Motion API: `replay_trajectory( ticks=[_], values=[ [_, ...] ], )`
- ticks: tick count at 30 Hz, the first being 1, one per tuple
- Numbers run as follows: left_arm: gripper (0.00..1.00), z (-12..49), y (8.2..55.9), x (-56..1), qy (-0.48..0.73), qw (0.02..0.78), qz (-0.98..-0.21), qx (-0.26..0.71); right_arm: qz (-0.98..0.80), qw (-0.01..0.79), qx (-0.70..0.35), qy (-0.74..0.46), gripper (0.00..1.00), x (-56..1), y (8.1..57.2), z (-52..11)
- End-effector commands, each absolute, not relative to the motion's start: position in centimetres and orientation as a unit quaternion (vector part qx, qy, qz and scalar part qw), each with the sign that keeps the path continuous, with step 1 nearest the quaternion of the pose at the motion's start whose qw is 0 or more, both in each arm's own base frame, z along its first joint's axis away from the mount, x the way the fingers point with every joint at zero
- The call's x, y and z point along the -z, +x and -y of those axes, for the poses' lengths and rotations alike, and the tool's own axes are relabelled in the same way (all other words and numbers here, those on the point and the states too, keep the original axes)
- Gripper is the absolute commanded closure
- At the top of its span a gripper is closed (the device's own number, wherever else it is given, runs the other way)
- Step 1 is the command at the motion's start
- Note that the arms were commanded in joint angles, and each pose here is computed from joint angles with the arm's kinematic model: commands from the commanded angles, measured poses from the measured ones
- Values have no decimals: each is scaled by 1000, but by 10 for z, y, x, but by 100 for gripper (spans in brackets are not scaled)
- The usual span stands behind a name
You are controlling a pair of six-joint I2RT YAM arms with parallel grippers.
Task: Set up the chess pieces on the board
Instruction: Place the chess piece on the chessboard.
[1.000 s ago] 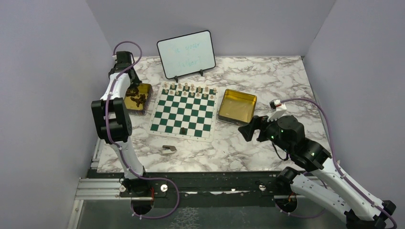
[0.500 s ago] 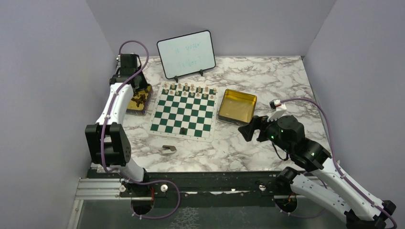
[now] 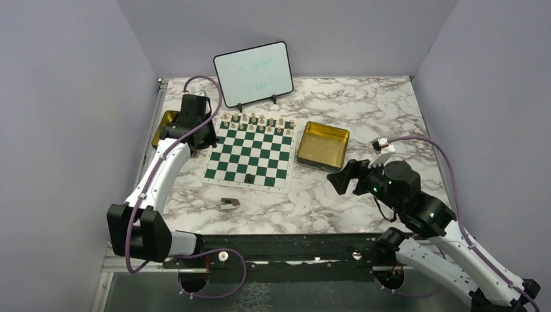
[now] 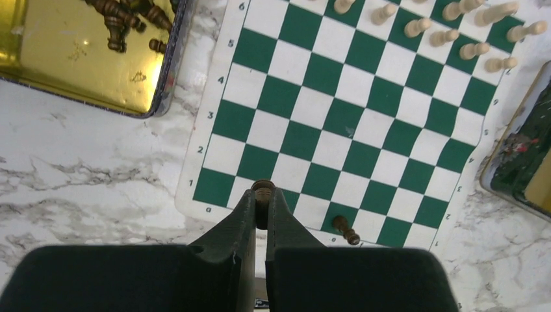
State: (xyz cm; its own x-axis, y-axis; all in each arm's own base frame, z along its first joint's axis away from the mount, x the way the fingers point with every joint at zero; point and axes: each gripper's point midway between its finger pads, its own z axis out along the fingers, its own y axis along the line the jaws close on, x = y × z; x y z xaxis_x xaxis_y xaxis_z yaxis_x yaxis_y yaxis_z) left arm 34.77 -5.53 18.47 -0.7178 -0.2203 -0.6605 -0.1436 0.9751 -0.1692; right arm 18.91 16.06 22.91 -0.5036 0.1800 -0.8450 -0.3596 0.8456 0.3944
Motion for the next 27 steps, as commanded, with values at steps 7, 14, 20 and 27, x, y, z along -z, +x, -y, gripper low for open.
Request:
replay_trajectory(
  ticks=[7,14,20,27],
  values=[
    [93,59,304,-136,-95,307,-946,32,-828,492,-264,-53,0,-226,189,-159],
    [92,64,286,-106,-114,292,-949,34,-829,486,-271,-53,0,-224,188,-162],
    [92,63,288,-94,-122,293,-948,29,-827,488,-274,-53,0,-227,186,-161],
    [92,68,301,-87,-115,291,-949,33,-825,491,-276,-55,0,-230,186,-161]
  ],
)
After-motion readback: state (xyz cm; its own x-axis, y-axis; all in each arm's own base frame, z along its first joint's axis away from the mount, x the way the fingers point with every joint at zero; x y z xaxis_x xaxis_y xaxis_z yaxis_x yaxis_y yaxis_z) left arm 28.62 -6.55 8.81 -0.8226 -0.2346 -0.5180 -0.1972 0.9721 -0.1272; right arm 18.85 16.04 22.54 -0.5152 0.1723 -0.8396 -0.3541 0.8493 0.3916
